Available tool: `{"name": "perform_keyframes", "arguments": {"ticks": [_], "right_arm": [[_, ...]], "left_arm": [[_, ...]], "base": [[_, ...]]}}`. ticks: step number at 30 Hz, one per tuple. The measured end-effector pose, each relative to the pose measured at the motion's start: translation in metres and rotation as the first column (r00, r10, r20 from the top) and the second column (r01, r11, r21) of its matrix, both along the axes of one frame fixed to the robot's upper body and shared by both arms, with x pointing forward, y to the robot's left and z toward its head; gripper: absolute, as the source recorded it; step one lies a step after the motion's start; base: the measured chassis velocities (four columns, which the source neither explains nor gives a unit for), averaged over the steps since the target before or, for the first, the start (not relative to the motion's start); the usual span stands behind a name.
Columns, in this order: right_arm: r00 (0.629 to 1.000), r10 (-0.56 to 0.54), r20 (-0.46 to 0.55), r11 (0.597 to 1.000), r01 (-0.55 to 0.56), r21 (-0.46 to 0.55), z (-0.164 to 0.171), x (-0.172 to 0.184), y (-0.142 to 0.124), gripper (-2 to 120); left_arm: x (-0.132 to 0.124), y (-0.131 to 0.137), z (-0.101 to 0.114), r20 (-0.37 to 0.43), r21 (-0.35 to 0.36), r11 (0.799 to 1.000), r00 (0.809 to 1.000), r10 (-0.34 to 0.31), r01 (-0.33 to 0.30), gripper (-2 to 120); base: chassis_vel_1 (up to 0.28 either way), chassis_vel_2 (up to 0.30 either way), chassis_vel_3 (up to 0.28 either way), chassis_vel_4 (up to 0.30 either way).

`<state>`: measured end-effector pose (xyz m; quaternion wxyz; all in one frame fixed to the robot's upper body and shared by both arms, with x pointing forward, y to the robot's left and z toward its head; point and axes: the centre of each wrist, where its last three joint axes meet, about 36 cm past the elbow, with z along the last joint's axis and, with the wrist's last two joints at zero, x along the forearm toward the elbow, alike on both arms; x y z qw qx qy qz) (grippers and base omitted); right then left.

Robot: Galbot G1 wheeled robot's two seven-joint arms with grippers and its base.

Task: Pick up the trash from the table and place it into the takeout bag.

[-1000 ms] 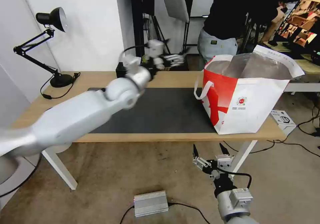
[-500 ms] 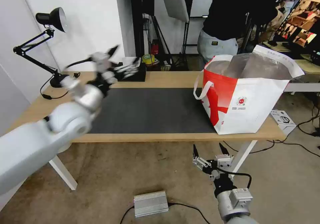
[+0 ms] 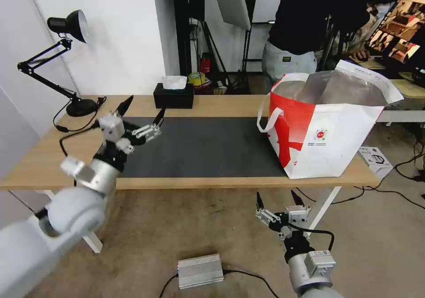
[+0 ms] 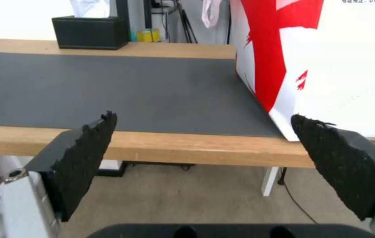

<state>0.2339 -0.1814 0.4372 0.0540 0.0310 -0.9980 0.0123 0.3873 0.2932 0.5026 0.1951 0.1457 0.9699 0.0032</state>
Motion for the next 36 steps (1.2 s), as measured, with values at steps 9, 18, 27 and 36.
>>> {"name": "perform_keyframes", "arguments": {"ticks": [9,18,27,36], "right_arm": [[1.0,0.0,0.0,1.0,0.0,0.0,0.0,0.0,0.0,100],[1.0,0.0,0.0,1.0,0.0,0.0,0.0,0.0,0.0,100],[1.0,0.0,0.0,1.0,0.0,0.0,0.0,0.0,0.0,100],[1.0,0.0,0.0,1.0,0.0,0.0,0.0,0.0,0.0,100]], "left_arm": [[-0.072,-0.009,-0.048,0.019,-0.026,0.986,0.986,0.163,-0.163,100],[-0.113,-0.016,-0.067,0.071,0.019,0.965,0.963,0.26,-0.261,100],[-0.134,-0.02,-0.068,0.103,0.051,0.954,0.952,0.29,-0.296,100],[-0.16,-0.045,-0.09,0.055,0.037,0.947,0.947,0.316,-0.319,100]], "base": [[0.0,0.0,0.0,0.0],[0.0,0.0,0.0,0.0],[0.0,0.0,0.0,0.0],[0.0,0.0,0.0,0.0]]}}
